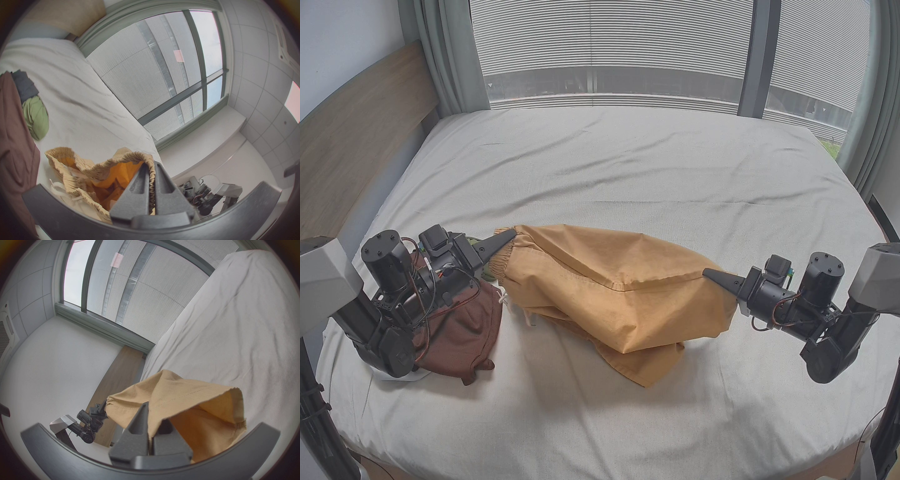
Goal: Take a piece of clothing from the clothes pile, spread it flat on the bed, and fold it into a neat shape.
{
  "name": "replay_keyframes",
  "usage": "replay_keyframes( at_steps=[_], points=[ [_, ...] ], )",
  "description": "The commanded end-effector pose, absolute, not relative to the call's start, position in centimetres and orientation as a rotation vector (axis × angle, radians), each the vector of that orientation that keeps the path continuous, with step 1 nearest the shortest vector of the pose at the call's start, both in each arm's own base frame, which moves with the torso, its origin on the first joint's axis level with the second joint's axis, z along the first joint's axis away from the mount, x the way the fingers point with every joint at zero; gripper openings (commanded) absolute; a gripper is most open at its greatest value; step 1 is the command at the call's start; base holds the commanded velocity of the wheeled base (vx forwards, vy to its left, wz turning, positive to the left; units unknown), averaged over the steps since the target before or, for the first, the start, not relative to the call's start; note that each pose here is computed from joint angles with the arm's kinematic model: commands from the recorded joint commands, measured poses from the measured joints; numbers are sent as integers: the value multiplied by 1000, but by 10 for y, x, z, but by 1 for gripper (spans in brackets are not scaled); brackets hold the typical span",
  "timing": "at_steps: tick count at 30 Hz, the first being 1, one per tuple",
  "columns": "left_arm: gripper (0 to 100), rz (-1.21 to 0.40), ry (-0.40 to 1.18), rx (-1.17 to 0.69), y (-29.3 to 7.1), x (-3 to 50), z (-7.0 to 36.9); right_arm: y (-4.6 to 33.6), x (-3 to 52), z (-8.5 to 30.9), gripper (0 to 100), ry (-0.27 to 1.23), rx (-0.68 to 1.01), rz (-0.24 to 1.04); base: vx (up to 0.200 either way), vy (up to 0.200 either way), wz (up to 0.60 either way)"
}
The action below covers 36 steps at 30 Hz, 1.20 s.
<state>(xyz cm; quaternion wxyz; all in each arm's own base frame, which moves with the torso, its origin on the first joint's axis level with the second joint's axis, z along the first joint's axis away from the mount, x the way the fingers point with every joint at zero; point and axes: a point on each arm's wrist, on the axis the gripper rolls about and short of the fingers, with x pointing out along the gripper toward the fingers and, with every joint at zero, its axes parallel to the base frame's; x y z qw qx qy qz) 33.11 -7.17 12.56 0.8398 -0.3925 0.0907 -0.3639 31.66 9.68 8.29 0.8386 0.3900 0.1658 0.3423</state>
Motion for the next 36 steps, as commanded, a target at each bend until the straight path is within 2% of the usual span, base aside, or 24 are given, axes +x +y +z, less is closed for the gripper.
replay_keyframes(
  at_steps=[1, 8, 22, 36],
  points=[
    [0, -768, 162, -767, -69, 325, 129, 83, 312, 108, 0, 266, 816, 724, 0, 0, 0],
    [0, -760, 146, -688, -67, 322, 125, 75, 308, 123, 0, 212, 808, 726, 0, 0, 0],
    [0, -752, 161, -692, -63, 300, 161, 64, 308, 128, 0, 160, 743, 704, 0, 0, 0],
    [0, -731, 182, -698, -58, 297, 161, 50, 305, 144, 0, 107, 729, 712, 0, 0, 0]
  ],
)
